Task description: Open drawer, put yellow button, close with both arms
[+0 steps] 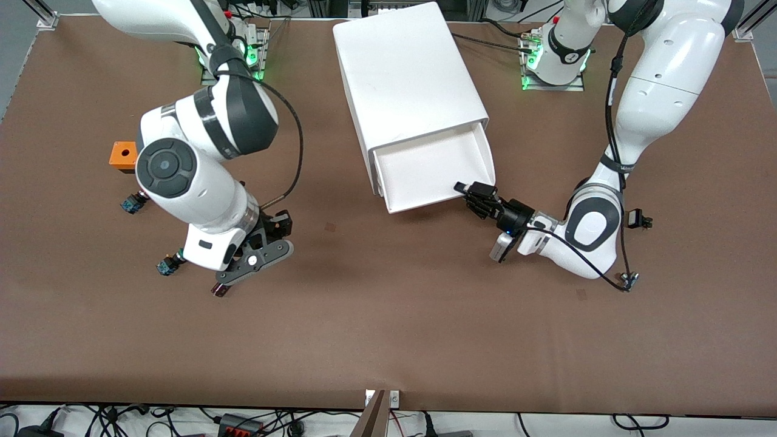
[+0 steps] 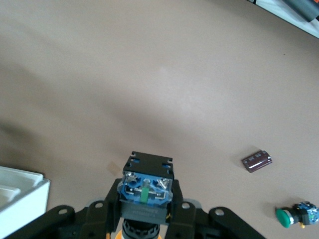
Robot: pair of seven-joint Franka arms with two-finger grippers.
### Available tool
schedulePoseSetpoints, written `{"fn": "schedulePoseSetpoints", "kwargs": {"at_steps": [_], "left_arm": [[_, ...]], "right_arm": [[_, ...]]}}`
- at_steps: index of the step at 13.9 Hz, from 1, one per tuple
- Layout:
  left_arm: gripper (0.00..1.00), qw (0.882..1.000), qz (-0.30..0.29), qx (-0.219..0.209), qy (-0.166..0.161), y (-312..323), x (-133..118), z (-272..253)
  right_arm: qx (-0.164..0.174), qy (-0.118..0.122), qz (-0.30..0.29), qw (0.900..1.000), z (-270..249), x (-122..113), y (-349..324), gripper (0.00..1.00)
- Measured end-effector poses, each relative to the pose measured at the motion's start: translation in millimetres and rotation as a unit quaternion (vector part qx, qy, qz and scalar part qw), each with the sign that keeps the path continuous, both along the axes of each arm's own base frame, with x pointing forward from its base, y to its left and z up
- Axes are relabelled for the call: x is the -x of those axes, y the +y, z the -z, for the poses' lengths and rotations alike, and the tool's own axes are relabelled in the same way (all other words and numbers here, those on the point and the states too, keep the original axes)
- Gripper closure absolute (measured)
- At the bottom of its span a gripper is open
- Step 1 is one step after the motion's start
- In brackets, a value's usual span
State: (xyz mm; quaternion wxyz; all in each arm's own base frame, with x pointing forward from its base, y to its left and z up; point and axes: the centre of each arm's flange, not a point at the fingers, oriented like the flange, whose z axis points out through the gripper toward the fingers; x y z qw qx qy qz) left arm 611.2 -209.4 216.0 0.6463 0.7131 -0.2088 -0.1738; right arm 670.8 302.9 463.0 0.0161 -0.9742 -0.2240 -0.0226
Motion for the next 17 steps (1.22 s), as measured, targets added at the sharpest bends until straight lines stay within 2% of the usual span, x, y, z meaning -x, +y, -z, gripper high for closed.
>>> {"fn": "schedulePoseSetpoints", "kwargs": {"at_steps": [2, 3, 8, 11, 12, 17], "left_arm": [[0.89, 1.000, -0.004, -0.004, -0.003, 1.6, -3.6, -1.6], [0.84, 1.000, -0.012, -0.010, -0.007, 3.0, -6.5, -0.7], [0.35, 0.999, -0.039, -0.032, -0.015, 14.6, -16.3, 4.9], [0.04, 0.998, -0.046, -0.047, 0.015, 22.4, -24.5, -8.7], [0.00, 0.997, -0.046, -0.051, 0.028, 25.7, -27.3, -18.4], [0.00, 0.991, -0.059, -0.091, 0.073, 35.8, -36.0, -79.5]], "right_arm": [[-0.006, -0.007, 0.023, 1.000, -17.3, 10.9, 19.2, 0.59], [-0.007, -0.007, 0.028, 1.000, -23.2, 17.5, 29.6, 0.59], [-0.016, -0.012, 0.049, 0.999, -41.9, 45.6, 77.4, 0.59], [-0.018, -0.010, 0.056, 0.998, -42.3, 62.9, 104.5, 0.59], [-0.019, -0.009, 0.057, 0.998, -42.4, 69.3, 113.8, 0.59], [-0.029, -0.019, 0.036, 0.999, -56.2, 93.5, 148.4, 0.59]]}}
